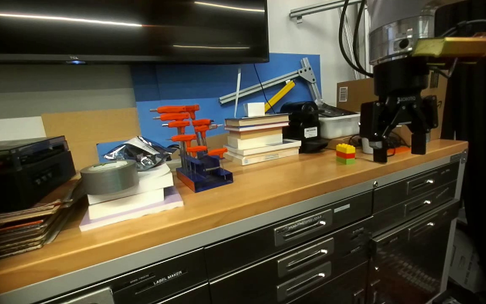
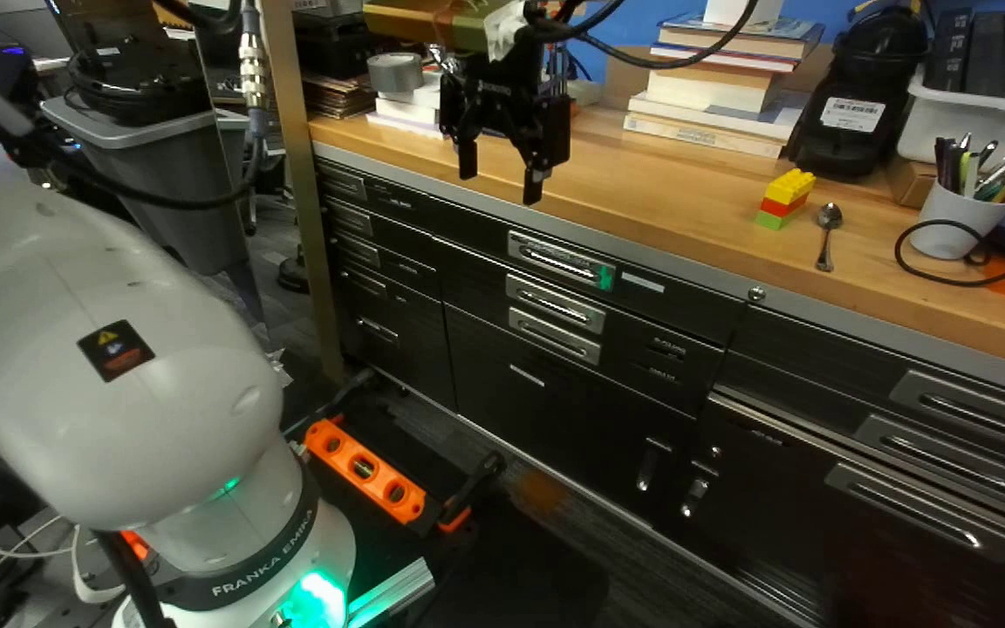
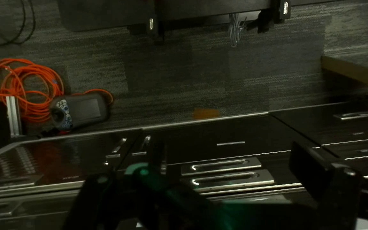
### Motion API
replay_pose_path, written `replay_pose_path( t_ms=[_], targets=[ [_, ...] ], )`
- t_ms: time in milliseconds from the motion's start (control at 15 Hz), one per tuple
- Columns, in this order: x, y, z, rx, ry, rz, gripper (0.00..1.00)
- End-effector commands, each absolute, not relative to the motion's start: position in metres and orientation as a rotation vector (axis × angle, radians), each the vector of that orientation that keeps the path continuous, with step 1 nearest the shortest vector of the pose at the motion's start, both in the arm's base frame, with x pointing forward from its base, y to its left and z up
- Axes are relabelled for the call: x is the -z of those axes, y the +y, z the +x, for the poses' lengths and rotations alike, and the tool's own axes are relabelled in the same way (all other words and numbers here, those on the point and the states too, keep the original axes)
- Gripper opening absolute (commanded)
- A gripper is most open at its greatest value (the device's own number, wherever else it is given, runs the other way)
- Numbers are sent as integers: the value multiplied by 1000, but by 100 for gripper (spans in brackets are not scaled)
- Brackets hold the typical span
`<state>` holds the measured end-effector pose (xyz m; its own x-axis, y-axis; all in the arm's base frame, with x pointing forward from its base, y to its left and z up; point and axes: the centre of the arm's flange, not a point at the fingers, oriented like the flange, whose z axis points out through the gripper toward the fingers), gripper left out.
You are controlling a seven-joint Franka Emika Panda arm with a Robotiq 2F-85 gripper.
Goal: Put the black object in the top drawer
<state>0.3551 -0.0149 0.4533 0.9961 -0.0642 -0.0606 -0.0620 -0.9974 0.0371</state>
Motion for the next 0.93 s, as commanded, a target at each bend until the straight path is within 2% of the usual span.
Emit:
replay_pose_path(
  t_ms=[0, 400, 467, 867],
  targets=[
    [-470, -17, 341, -22, 64, 3097, 100],
    [-479, -21, 339, -114, 122, 3117, 100],
    [-474, -19, 344, -34, 91, 3108, 100],
    [-469, -19, 344, -16, 90, 3110, 100]
  ],
)
